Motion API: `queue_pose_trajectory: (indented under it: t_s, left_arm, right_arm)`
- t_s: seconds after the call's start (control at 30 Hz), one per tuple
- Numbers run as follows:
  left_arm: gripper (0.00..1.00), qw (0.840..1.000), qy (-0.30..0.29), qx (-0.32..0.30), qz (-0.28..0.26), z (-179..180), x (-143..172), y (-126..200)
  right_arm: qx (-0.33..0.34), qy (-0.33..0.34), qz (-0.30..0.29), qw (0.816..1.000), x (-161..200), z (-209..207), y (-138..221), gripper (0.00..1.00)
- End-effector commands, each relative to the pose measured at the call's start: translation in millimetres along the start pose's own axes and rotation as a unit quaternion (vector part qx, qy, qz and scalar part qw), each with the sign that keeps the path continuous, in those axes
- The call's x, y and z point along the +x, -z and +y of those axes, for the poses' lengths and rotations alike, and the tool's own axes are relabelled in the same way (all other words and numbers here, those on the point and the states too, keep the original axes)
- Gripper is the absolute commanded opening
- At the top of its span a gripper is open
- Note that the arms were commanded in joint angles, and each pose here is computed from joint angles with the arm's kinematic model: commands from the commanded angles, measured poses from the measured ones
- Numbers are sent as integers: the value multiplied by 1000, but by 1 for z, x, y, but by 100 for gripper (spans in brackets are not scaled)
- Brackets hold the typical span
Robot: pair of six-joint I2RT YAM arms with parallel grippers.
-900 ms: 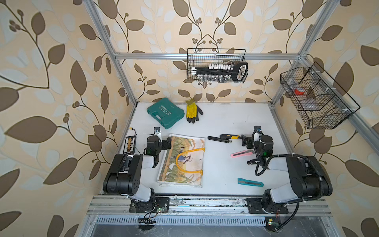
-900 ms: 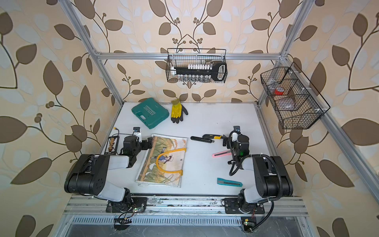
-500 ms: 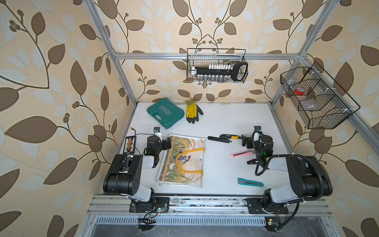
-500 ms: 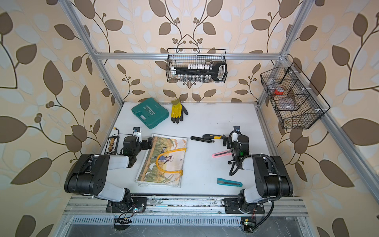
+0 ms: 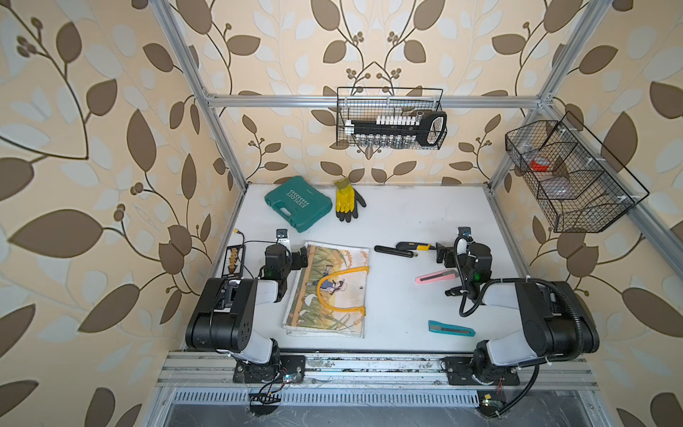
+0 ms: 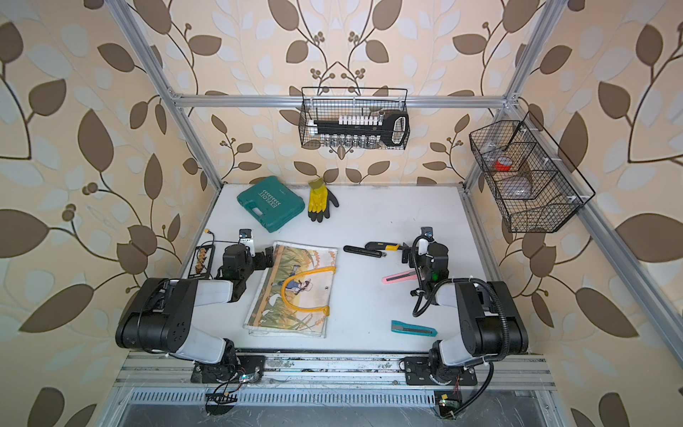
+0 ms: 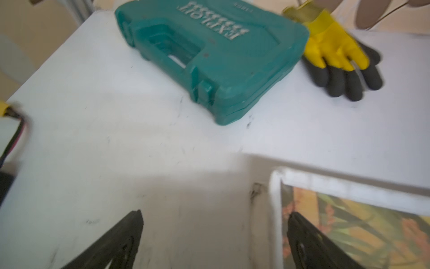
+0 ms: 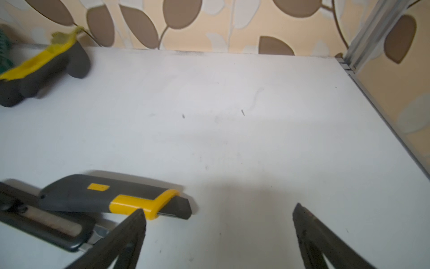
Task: Place the art knife into the pouch
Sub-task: Pick up the pouch from the center of the board.
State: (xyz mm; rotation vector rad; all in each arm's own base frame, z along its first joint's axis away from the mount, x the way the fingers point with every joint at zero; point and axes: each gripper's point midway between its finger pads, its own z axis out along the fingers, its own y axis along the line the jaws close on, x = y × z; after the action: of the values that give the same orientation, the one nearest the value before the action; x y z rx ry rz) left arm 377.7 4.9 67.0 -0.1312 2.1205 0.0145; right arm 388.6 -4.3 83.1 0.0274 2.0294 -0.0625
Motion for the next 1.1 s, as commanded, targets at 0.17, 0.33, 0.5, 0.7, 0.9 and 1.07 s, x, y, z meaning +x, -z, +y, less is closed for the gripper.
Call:
queue_pose_trajectory:
  t_s: [0.17,0.33,0.5,0.7,0.9,1.07]
  left_arm:
    - [99,995,93,42,12,-30,-129,52]
    - [99,970,195,117,88,-60,-119,63]
    - [99,946,229,183,138,-89,-108,53]
    - [99,955,86,156,236,-151,-66,86]
    - [99,942,102,115,299,-131,-12,124]
    - [99,933,121,72,331,-110,15,142]
  right_arm:
    - [-16,-29,96,995,-71,19,11,100]
    - [-141,-60,79,985,-79,59,43,99]
    - [-87,-224,107,965,-80,35,61,100]
    - [-97,-186,164,964,-55,58,67,100]
    - [-62,-106,196,973,-29,80,98,100]
    - [-50,-67,228,970,-3,99,110,100]
